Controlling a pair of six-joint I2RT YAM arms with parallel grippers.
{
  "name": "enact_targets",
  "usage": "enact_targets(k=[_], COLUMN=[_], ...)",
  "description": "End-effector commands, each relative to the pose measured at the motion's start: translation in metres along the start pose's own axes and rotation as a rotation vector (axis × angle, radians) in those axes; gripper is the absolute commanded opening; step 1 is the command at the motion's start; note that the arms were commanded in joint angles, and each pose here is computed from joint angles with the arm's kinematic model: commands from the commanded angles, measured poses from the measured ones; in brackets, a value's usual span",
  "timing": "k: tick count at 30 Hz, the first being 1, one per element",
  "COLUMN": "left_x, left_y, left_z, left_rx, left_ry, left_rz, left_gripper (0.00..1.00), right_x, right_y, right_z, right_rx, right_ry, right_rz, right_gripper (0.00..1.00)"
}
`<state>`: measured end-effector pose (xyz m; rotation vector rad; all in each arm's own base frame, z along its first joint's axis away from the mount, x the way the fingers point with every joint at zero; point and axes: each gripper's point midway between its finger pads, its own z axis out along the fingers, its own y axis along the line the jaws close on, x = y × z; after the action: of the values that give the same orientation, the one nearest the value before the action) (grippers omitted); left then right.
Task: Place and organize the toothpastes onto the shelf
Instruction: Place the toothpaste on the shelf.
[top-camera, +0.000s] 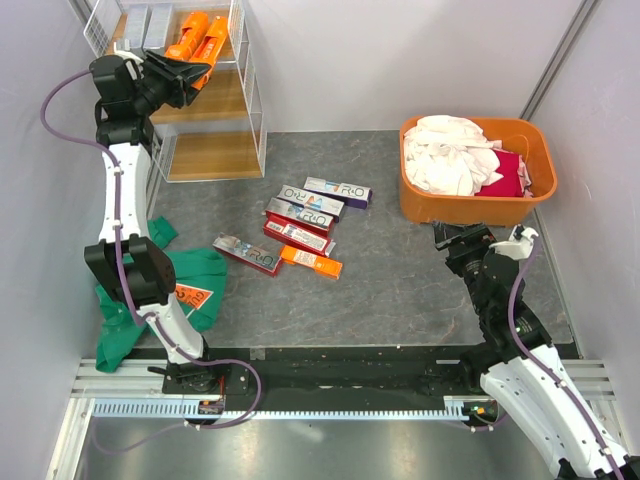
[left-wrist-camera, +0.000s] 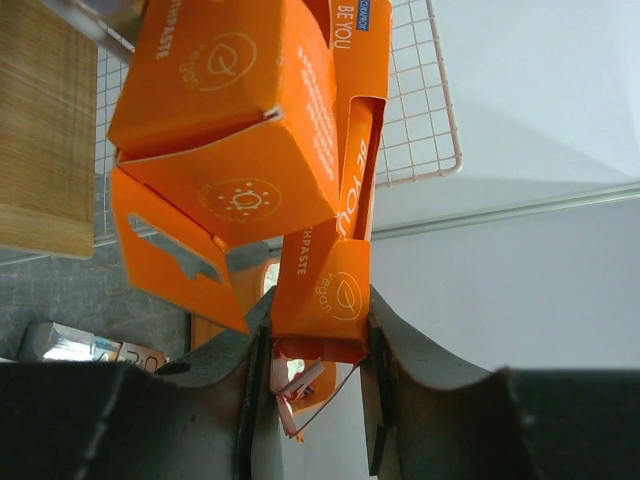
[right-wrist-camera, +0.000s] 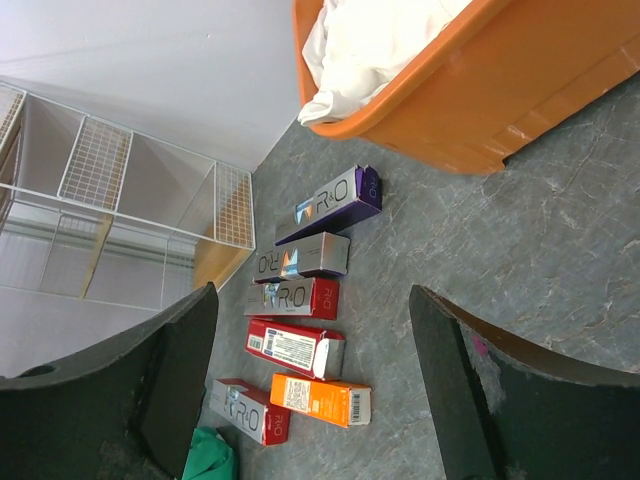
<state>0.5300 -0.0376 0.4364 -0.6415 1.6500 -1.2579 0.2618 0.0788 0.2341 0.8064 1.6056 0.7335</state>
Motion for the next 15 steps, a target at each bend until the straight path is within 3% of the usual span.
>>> enact_targets(k=[1,15], left_x=[-0.021,-0.042], left_y=[-0.012,-0.002], left_z=[-0.002,0.013], left_rx=[0.0,-0.046], left_ry=[-0.089,-0.158], left_rz=[0.075,0.021], left_gripper=[0.33,0.33], right_x=[-0.003,-0.003], right_y=[-0.004,-0.007], right_z=[-0.001,0.0], right_rx=[0.01,0.024], right_ry=[-0.022,-0.024], right_rz=[0.004,-0.016], right_gripper=[0.85,0.86])
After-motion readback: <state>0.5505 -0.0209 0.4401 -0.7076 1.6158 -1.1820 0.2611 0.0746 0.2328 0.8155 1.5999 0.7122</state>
